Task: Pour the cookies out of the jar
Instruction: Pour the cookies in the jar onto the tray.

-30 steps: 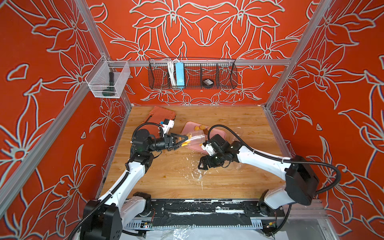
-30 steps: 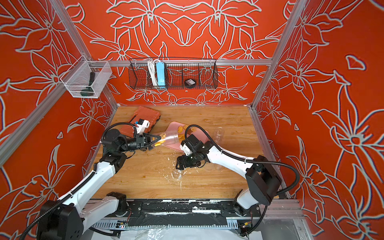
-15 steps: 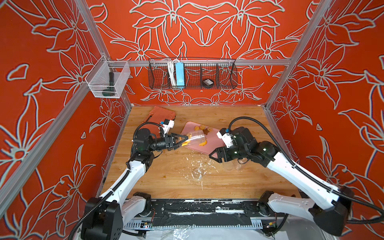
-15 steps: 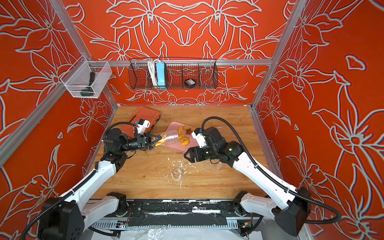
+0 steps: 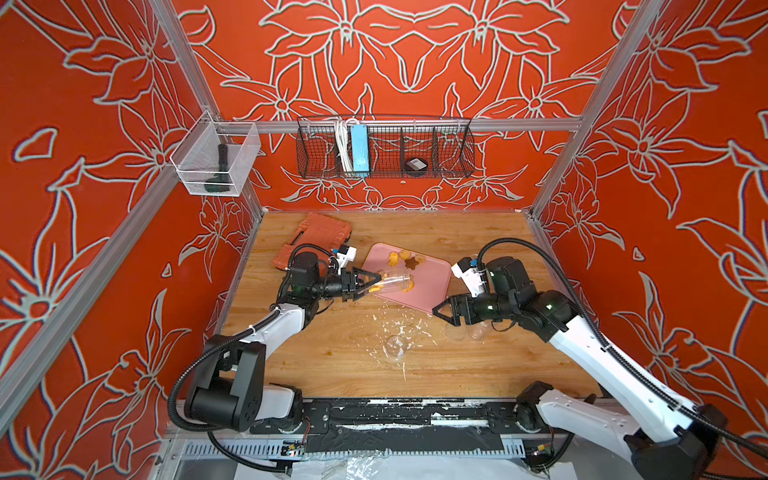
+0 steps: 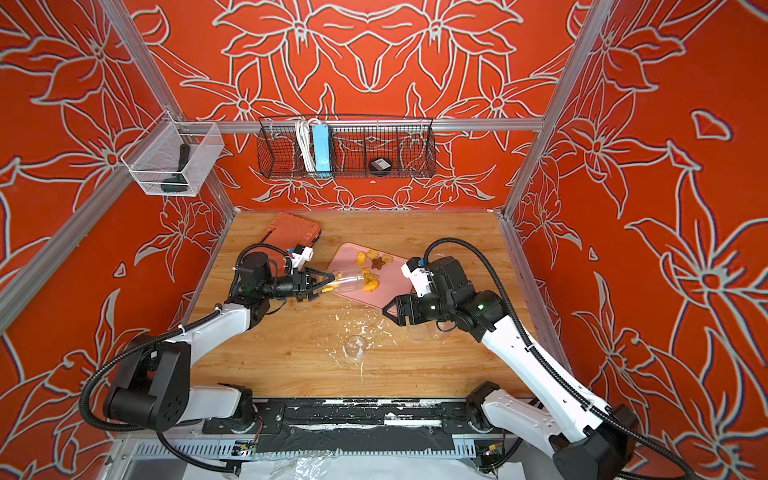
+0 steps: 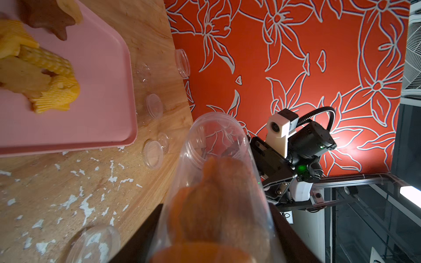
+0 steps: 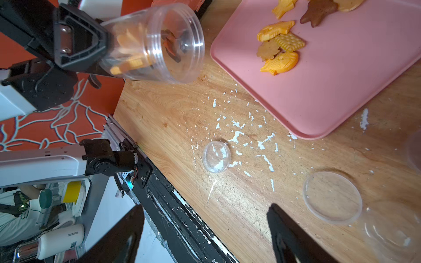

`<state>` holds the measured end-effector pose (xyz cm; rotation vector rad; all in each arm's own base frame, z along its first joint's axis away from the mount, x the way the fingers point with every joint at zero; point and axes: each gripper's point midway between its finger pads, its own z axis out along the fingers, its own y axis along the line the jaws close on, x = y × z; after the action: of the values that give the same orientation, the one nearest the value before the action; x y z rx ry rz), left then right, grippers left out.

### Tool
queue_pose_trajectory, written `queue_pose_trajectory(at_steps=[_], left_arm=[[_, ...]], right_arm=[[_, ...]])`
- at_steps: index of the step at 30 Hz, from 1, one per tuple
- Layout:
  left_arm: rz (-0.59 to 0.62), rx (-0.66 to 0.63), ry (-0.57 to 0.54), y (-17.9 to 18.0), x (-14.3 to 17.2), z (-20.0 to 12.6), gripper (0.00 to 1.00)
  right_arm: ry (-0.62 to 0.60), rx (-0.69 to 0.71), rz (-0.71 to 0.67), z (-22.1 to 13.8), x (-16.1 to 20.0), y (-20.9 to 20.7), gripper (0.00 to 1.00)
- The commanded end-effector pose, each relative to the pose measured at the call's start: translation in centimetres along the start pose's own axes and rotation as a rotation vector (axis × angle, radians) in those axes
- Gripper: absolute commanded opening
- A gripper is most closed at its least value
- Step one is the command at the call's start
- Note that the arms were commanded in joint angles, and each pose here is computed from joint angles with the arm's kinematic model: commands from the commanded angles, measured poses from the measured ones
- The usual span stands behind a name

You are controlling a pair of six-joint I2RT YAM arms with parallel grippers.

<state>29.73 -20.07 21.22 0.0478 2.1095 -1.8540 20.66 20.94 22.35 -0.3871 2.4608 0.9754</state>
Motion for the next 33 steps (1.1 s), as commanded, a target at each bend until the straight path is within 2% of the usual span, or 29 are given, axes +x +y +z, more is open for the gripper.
queue_pose_trajectory(at_steps=[1, 11, 19, 33], left_arm=[[0.096, 0.002, -0.003, -0.1, -1.3, 0.2, 0.61], [0.056, -0.032, 0.033, 3.7, -3.1, 1.8, 0.61], [0.011, -0.057, 0.065, 6.7, -3.0, 3.1, 0.61], [-0.004, -0.101, 0.113, 7.6, -3.6, 6.2, 0.6]], right_arm=[[0.008, -0.019, -0.025, -0.5, 0.6, -0.1, 0.87], [0.016, -0.006, -0.011, -0.6, 0.8, -1.3, 0.88], [0.028, 0.002, 0.006, -0.3, 1.1, -1.9, 0.88], [0.039, 0.001, 0.014, 0.0, 1.1, -2.1, 0.88]])
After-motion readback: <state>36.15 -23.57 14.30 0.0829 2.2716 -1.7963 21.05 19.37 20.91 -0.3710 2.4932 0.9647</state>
